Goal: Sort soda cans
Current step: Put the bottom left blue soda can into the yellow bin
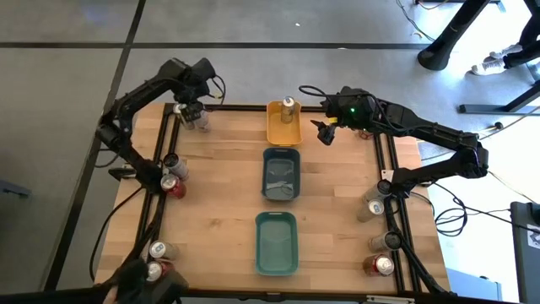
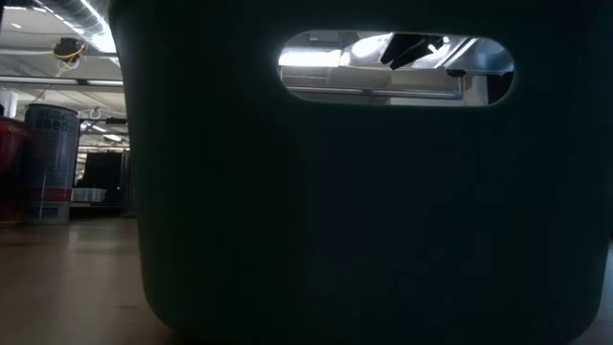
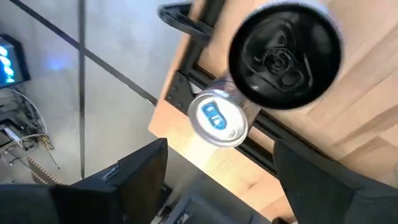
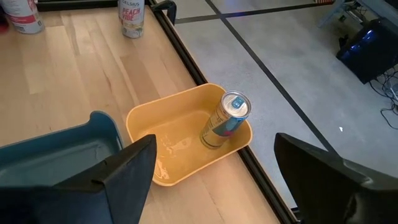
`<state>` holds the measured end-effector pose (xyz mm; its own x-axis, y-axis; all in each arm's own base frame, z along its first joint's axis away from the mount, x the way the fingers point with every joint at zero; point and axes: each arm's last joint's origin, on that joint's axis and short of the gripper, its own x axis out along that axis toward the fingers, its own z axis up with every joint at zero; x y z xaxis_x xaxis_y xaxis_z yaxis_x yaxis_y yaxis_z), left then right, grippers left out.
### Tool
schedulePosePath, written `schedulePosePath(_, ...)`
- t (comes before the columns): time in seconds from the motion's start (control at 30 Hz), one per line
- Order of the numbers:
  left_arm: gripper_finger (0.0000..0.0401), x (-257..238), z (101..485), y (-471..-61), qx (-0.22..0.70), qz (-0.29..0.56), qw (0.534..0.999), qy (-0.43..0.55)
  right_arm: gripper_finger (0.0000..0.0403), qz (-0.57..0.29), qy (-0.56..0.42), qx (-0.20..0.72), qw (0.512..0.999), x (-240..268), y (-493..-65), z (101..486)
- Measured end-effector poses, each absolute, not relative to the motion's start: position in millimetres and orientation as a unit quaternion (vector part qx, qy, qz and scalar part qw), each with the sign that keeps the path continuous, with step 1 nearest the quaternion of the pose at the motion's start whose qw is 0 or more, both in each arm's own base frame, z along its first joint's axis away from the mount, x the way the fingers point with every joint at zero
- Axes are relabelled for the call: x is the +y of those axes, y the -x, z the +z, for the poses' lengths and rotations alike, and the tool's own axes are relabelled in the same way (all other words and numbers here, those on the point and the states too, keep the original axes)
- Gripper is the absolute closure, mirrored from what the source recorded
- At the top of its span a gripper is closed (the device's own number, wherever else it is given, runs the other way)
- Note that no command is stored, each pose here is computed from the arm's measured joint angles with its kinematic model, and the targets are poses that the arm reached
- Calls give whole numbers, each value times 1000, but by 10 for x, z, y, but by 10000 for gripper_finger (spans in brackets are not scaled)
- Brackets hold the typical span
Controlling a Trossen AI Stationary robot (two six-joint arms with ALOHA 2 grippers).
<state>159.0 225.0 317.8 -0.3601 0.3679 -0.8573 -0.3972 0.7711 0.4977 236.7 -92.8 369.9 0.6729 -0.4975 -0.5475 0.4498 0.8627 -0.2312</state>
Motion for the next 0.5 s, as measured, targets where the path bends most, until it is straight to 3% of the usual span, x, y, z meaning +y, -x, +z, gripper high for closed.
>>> schedulePosePath(0.27,121,1824,3685,-1581,656,395,643,2,78,-259,38,310,914,-928,-2367,3699)
schedulePosePath(0.5,121,1202,3934,-1679,555,327,762,56,78,-259,36,311,914,-927,-2366,3698)
